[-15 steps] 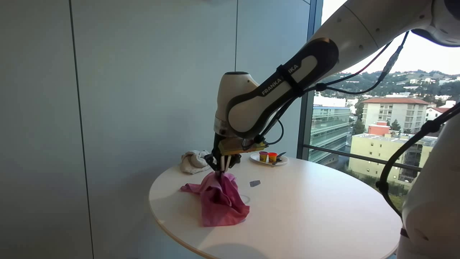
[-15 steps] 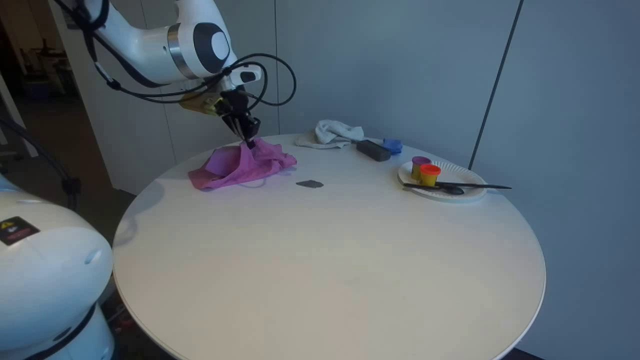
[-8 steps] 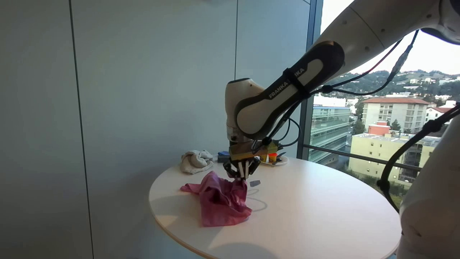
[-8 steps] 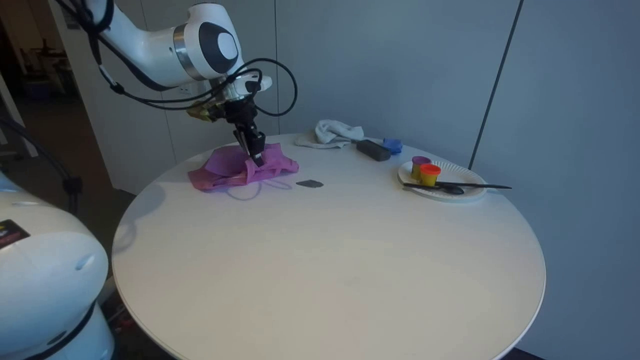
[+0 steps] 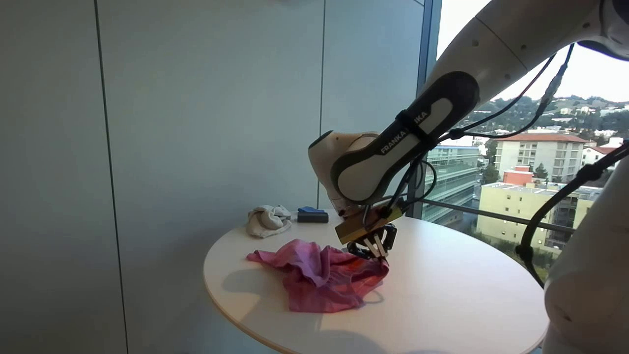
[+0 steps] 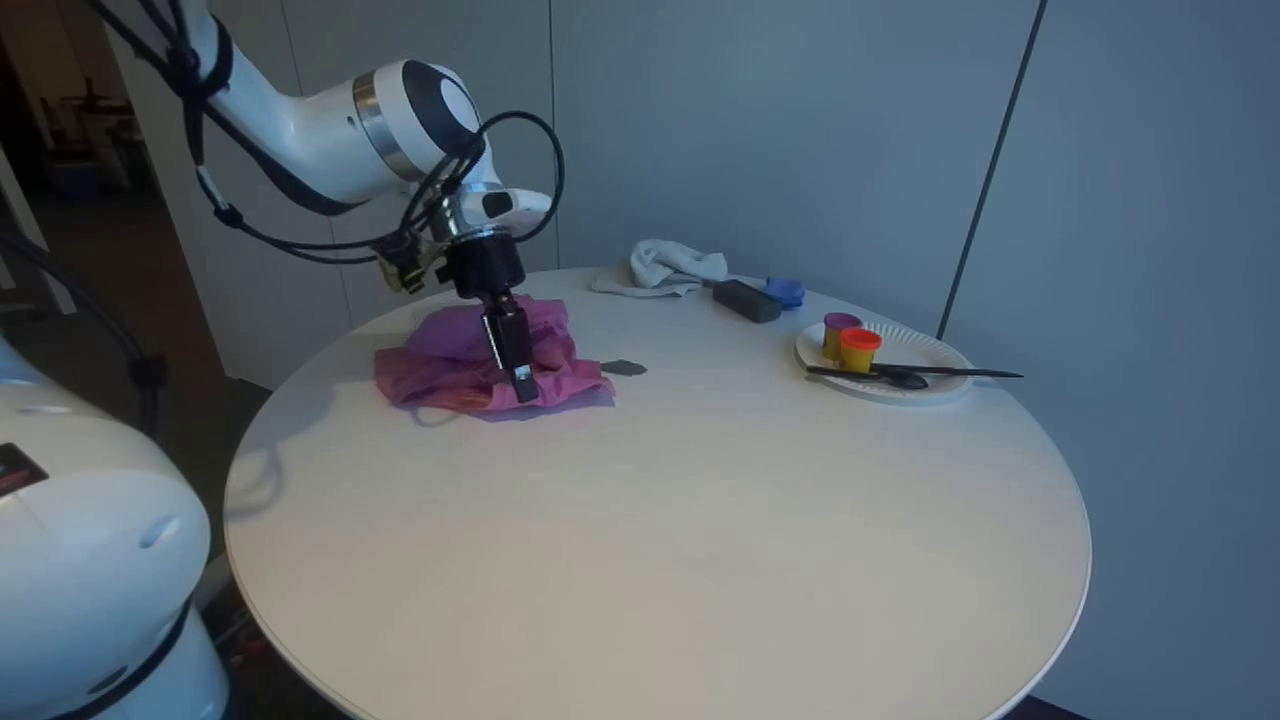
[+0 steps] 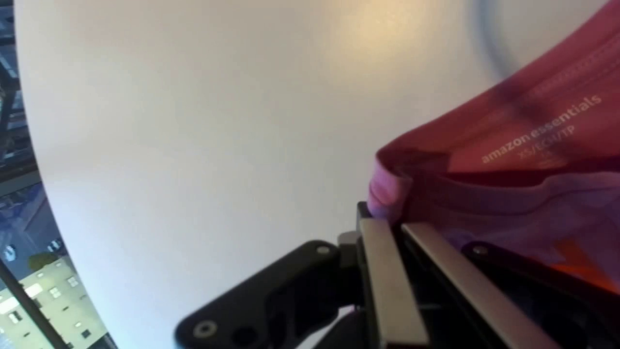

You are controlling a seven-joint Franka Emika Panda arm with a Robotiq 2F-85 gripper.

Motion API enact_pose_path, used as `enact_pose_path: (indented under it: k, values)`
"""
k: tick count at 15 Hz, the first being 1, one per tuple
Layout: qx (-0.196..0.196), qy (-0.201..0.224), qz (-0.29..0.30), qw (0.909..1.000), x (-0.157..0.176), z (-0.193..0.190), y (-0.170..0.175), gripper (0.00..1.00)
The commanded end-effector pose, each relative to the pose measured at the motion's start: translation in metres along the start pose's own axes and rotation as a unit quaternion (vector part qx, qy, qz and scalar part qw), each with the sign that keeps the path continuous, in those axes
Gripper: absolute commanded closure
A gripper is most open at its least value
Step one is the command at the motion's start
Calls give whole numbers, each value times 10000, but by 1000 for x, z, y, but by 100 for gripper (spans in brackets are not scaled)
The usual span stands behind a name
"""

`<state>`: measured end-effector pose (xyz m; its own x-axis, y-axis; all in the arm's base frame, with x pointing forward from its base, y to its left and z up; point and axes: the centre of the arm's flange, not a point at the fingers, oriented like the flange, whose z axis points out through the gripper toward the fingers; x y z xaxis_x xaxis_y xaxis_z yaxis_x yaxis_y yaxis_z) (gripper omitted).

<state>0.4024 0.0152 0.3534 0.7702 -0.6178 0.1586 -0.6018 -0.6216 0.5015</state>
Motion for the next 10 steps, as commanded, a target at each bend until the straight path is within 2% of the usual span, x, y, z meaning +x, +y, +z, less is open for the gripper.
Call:
enact_pose_path:
  k: [1, 6, 7, 9, 10]
  values:
    - [-975, -41, 254, 9949, -6, 0, 0, 93]
    - [-2272, -263, 445, 9725, -13, 9, 11, 93]
    - [-2217, -281, 480, 9735, -14, 8, 11, 68]
    - [-1732, -267, 318, 9840, -14, 0, 6, 61]
    - [-1243, -123, 223, 9919, -14, -8, 3, 53]
